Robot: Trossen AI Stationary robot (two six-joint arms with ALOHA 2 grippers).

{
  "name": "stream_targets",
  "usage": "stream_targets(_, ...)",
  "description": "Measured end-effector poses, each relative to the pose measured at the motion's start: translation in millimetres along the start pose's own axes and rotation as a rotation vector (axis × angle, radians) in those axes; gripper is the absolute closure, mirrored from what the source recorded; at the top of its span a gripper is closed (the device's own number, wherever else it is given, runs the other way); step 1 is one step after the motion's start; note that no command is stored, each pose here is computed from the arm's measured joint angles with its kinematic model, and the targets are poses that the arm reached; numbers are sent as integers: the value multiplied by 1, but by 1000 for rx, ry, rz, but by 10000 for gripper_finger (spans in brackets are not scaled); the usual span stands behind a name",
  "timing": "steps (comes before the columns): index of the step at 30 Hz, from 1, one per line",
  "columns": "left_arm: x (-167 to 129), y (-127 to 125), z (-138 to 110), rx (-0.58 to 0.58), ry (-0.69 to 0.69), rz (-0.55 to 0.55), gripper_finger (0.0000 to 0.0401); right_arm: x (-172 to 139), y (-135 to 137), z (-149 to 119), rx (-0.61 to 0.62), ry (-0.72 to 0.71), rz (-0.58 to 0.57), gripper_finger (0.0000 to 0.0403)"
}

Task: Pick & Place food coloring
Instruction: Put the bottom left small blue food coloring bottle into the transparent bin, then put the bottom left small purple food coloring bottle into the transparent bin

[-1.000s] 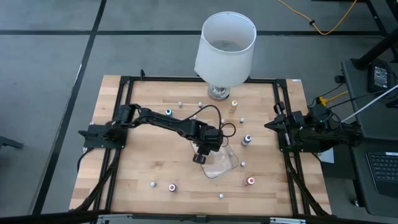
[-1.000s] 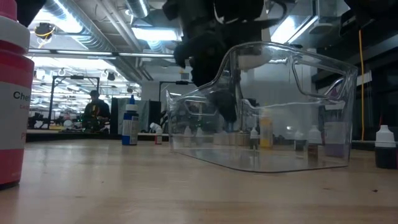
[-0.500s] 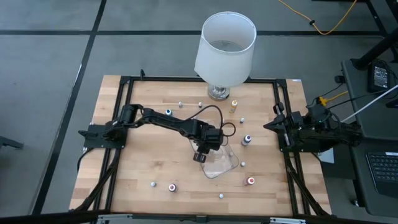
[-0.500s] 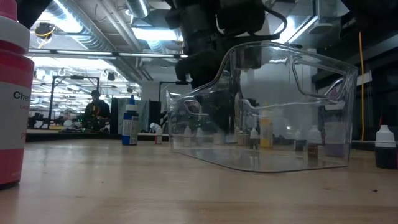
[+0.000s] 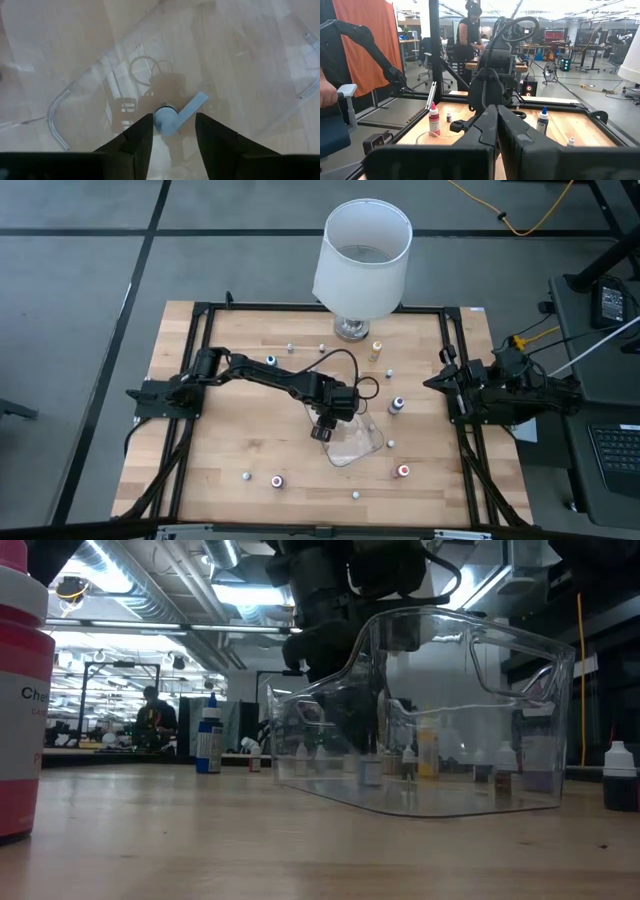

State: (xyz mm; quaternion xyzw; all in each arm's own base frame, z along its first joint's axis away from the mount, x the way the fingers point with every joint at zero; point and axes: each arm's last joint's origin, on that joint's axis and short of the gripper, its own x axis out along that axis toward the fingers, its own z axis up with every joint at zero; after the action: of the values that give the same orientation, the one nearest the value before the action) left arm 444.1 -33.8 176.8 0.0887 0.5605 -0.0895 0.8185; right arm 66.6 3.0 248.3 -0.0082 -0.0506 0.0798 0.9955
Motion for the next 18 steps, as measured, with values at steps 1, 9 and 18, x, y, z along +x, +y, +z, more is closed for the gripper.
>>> stream_targets(1,0,0,0,0,0,1,250,0,0,0,0,0,0,387)
stream_targets(9,-58,6,20,21,-25,122,245,0,0,-1,1,7,0,387)
stream_targets(18,-162,-20,18,-108,-165,136,253,0,0,-1,-5,9,0,387)
